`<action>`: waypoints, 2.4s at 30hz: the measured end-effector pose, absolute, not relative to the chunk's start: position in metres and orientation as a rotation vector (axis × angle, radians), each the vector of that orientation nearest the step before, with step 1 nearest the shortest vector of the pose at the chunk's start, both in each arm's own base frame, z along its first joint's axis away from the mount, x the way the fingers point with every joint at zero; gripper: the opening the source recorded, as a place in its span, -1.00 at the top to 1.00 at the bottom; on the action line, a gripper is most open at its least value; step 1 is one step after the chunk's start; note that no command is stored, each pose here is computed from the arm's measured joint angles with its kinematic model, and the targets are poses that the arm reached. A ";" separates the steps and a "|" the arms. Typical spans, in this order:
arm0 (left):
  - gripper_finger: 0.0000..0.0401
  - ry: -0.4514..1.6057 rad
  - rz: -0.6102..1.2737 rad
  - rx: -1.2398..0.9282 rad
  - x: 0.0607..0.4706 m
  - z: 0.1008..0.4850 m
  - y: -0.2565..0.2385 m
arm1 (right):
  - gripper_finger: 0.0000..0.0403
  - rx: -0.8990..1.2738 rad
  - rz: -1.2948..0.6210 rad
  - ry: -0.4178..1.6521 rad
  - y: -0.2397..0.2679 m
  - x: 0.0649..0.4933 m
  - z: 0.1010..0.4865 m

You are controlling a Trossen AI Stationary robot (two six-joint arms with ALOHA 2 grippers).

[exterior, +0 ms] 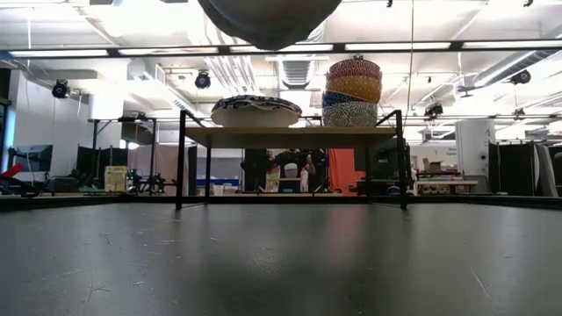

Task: Place and stack bowls onto a shelf
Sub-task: Stack the white and blue bowl on top of the white and blue bowl on the shelf

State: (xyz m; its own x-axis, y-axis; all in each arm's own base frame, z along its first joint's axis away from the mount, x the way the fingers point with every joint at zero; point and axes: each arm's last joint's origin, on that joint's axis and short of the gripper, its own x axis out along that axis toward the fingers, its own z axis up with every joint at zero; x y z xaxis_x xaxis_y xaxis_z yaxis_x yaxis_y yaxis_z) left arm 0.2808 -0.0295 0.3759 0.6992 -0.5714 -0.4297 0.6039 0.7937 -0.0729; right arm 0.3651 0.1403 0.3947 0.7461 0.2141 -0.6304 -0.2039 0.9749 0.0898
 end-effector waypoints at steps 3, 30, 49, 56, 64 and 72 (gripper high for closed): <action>0.94 0.450 -0.663 0.075 0.281 0.376 -0.031 | 0.71 0.030 0.220 0.690 0.140 0.365 0.395; 1.00 0.631 -0.305 0.237 0.267 0.391 -0.021 | -0.23 -0.059 -0.213 0.845 0.101 0.320 0.441; 1.00 0.748 0.368 0.438 0.283 0.363 0.091 | -0.11 0.034 -0.400 0.944 0.080 0.310 0.436; 0.98 0.832 0.353 0.433 0.300 0.337 0.104 | -0.11 0.056 -0.412 0.940 0.080 0.310 0.436; 0.86 0.924 0.335 0.369 0.300 0.326 0.103 | -0.11 0.058 -0.413 0.940 0.080 0.310 0.436; 0.56 0.927 0.298 0.290 0.297 0.326 0.098 | -0.11 0.058 -0.412 0.941 0.080 0.310 0.436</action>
State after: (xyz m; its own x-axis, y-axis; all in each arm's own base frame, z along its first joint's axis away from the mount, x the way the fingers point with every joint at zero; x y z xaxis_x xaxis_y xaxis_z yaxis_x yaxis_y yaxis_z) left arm 0.2968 0.0981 0.3258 0.5654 0.3723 -0.7360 -0.1259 0.9208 0.3691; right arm 0.3102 0.0802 0.4360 0.5176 -0.3184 -0.7941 0.3680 0.9208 -0.1294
